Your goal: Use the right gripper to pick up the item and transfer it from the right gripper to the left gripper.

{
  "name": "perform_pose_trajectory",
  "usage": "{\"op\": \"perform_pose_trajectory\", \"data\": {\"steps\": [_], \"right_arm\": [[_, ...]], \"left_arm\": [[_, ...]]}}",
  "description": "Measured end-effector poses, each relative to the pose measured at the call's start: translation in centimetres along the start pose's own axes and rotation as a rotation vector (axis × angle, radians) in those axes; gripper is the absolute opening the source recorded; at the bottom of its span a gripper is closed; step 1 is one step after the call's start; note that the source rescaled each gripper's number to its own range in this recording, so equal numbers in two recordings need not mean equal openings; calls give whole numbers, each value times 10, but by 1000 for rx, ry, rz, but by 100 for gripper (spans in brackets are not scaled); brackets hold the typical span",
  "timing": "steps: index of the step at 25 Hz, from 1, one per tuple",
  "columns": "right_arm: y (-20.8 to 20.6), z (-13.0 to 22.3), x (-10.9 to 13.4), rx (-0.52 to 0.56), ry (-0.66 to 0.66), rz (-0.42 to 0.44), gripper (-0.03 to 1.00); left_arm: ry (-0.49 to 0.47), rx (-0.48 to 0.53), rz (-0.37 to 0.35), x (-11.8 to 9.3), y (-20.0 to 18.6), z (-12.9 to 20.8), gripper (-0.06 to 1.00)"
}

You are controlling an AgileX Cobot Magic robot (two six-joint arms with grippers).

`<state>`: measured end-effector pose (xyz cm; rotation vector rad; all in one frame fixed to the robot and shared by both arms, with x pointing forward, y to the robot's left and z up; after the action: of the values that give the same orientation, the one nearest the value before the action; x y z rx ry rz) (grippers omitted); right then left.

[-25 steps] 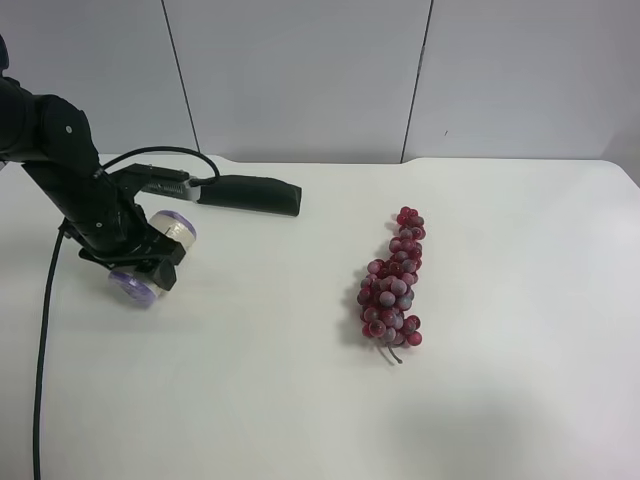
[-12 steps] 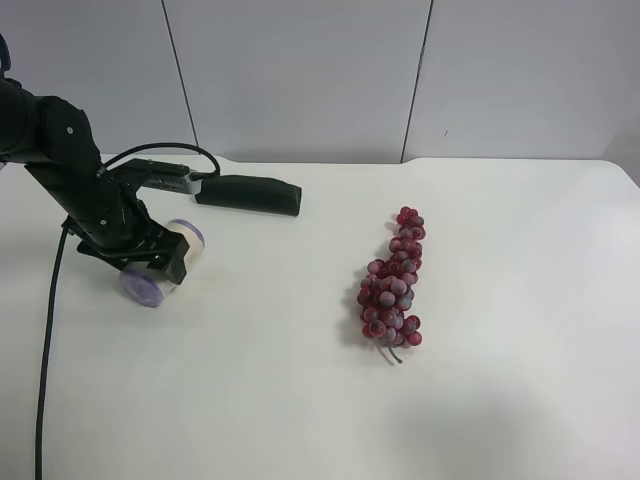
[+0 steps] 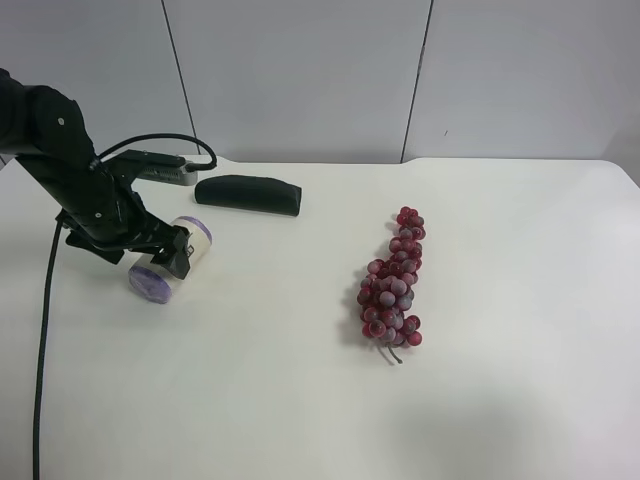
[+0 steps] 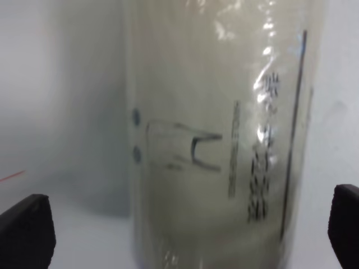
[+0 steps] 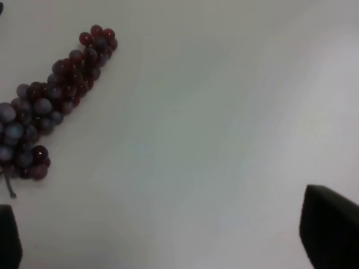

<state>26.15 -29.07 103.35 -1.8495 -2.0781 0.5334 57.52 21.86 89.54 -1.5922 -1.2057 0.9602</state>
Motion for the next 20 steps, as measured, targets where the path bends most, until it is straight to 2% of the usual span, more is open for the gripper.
{"op": "perform_pose_trajectory", "data": {"steps": [10, 20], "right_arm": [[0, 0, 0, 0, 0, 0, 99], [0, 0, 0, 0, 3, 0, 99]], "left_arm": [[58, -115, -19, -4, -95, 4, 98], [43, -172, -8, -11, -203, 59, 98]]}}
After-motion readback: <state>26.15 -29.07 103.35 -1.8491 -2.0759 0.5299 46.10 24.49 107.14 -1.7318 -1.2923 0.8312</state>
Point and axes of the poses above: a point on each arm's last joint axis where the gripper is mounted, y pointing out along that axis toward the gripper, x along the wrist's bending axis when the last joint is at zero, z = x × y, the point moved 3 cm from there along y, pointing out along that axis toward the gripper, and after that the axes turned 4 degrees about -y, right-handed, at the moved point
